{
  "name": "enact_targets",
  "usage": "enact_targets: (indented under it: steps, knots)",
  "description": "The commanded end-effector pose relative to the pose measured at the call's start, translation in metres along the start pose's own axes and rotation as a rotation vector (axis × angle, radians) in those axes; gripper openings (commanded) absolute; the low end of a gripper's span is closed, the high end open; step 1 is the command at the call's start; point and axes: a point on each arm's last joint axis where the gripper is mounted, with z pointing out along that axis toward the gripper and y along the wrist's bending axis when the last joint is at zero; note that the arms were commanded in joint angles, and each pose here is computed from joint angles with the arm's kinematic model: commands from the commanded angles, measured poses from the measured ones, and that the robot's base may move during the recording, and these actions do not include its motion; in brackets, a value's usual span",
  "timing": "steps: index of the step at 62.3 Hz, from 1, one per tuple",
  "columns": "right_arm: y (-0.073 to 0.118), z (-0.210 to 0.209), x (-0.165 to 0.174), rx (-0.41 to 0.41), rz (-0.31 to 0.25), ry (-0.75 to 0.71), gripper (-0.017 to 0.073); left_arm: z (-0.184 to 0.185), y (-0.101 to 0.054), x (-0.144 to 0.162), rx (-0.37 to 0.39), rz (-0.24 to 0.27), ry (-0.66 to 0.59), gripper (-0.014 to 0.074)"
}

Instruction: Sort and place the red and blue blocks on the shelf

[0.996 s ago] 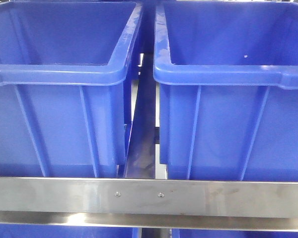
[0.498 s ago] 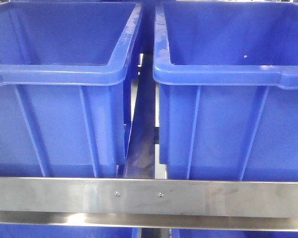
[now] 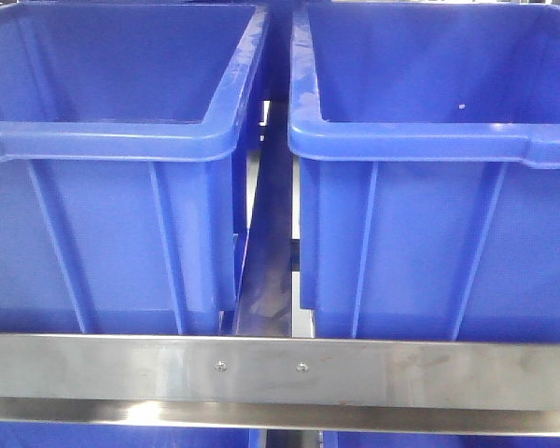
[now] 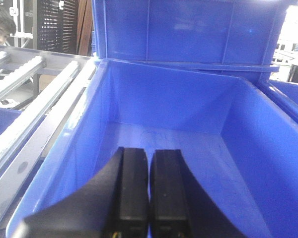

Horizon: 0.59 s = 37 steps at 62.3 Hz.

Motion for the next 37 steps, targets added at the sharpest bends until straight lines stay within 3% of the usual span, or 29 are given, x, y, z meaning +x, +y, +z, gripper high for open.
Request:
enact_targets:
  steps: [1,17,37]
  knots:
    - [0.0003,-0.0043,-0.0204,0.001,0.003,-0.17,0.0051,0.0004,-0.0008,-0.0177,-0.002,-0.006,-0.111,0.0123]
    - [-0.0029,-0.0045,-0.021,0.059,0.012,-0.178,0.0051,0.0004,-0.0008,-0.0177,-0.002,-0.006,-0.111,0.0123]
    - [-0.0028,-0.0051,-0.0239,0.056,0.017,-0.211,0.0051,0.0004,-0.0008,-0.0177,-0.002,-0.006,-0.111,0.0123]
